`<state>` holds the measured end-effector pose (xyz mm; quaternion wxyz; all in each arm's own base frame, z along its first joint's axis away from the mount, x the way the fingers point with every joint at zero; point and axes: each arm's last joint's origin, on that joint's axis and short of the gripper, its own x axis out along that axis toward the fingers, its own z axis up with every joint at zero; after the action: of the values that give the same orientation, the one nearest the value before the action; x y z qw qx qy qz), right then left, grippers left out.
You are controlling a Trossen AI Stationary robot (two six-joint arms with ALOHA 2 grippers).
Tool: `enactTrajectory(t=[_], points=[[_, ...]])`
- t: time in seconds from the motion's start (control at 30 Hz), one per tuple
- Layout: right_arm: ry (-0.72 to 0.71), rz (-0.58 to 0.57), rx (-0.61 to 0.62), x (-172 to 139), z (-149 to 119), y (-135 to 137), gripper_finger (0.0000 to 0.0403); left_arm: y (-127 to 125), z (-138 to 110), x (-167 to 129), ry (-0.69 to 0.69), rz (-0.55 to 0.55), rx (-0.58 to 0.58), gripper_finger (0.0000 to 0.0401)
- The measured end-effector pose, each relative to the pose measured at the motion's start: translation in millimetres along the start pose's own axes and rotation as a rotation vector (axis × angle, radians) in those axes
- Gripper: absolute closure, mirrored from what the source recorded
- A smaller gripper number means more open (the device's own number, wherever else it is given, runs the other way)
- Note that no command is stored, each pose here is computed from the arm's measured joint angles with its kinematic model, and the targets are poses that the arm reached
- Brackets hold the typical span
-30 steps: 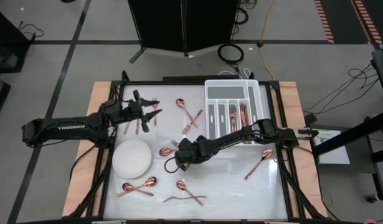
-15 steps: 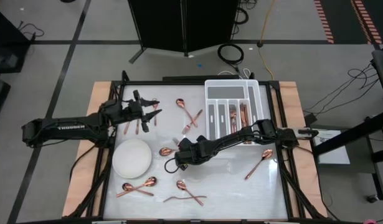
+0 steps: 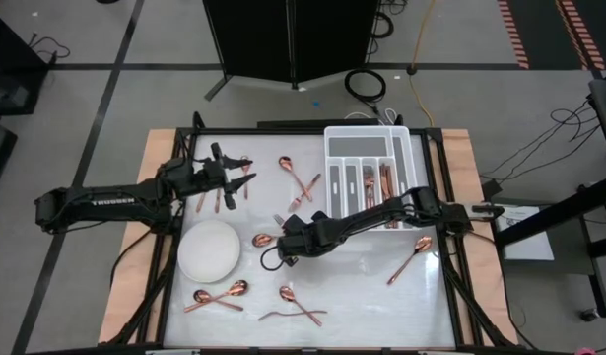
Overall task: Sort silverware
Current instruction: Put the bronze fork into the silverware tray
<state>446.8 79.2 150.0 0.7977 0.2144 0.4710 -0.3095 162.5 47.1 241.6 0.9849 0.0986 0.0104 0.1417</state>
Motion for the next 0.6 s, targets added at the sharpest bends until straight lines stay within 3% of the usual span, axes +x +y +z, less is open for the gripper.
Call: enactTrajectory(t=[0.27,0.6], points=[[-0.009,0.0,0.013,-36,10,-9,0.0395,0,0,0,0.003,-0.001,0.0,0.023],[0.044,-0.314,0.126,-81,12,-61,0.0396,0,0,0,0.003,-0.001,-0.007,0.023]])
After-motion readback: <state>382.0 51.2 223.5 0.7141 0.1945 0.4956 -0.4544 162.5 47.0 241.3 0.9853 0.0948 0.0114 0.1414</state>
